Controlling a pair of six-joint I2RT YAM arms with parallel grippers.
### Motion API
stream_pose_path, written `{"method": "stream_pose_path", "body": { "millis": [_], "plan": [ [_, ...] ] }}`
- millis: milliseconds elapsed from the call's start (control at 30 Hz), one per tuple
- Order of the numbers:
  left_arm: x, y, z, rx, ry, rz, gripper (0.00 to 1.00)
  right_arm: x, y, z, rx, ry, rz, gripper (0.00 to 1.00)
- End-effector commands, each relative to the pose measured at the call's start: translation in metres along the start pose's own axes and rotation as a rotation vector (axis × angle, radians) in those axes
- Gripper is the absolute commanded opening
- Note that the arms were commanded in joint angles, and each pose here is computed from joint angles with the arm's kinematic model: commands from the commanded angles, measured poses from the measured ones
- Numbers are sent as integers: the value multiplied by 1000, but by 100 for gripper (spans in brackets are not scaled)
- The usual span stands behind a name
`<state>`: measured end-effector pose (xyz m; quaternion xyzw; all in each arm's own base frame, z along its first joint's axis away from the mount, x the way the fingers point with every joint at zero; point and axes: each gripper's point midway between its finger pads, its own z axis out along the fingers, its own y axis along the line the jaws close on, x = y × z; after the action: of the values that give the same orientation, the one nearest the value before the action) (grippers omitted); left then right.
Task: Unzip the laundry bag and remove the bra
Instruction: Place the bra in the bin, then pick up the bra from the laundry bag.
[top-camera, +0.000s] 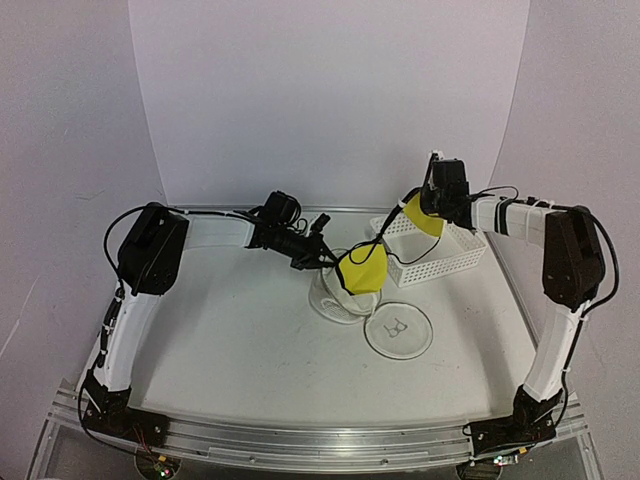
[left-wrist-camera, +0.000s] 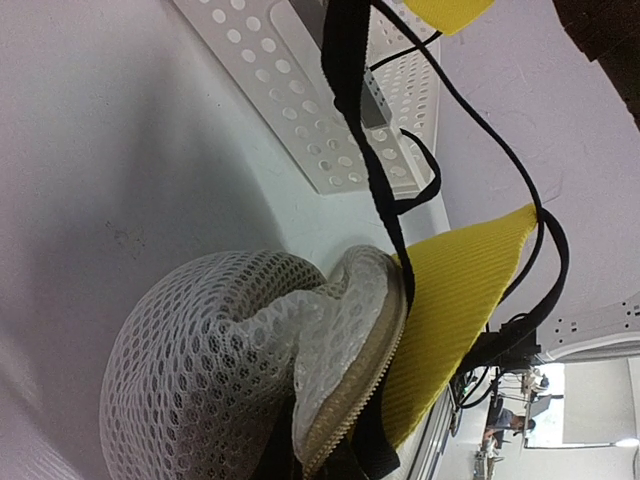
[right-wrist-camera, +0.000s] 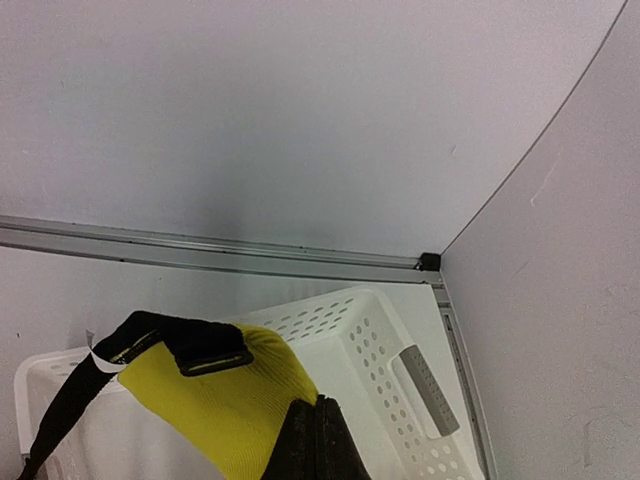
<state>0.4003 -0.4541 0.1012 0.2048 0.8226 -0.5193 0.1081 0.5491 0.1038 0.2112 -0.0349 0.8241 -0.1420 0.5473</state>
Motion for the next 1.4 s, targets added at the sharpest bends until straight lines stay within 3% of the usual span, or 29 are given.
{"method": "stream_pose_path", "body": {
  "millis": [0,167,300,533,800,1000,1367],
  "plan": [
    [-3,-11,1,38,-6,35,0,14,-2,7,0,22,67,0],
    [-2,-9,2,37,-2,30,0,37,2,9,-8,67,101,1],
    [-2,-7,3,39,0,24,0,41,2,4,-23,76,114,21],
    [-3,-9,3,43,1,24,0,13,1,-27,-122,17,171,39],
    [-3,-9,3,43,2,27,0,-15,22,-88,-419,-45,248,53],
    [-3,-10,3,43,3,28,0,-8,59,-124,-709,4,327,62],
    [-1,-9,2,42,8,26,0,19,124,-128,-983,168,514,72]
  ]
}}
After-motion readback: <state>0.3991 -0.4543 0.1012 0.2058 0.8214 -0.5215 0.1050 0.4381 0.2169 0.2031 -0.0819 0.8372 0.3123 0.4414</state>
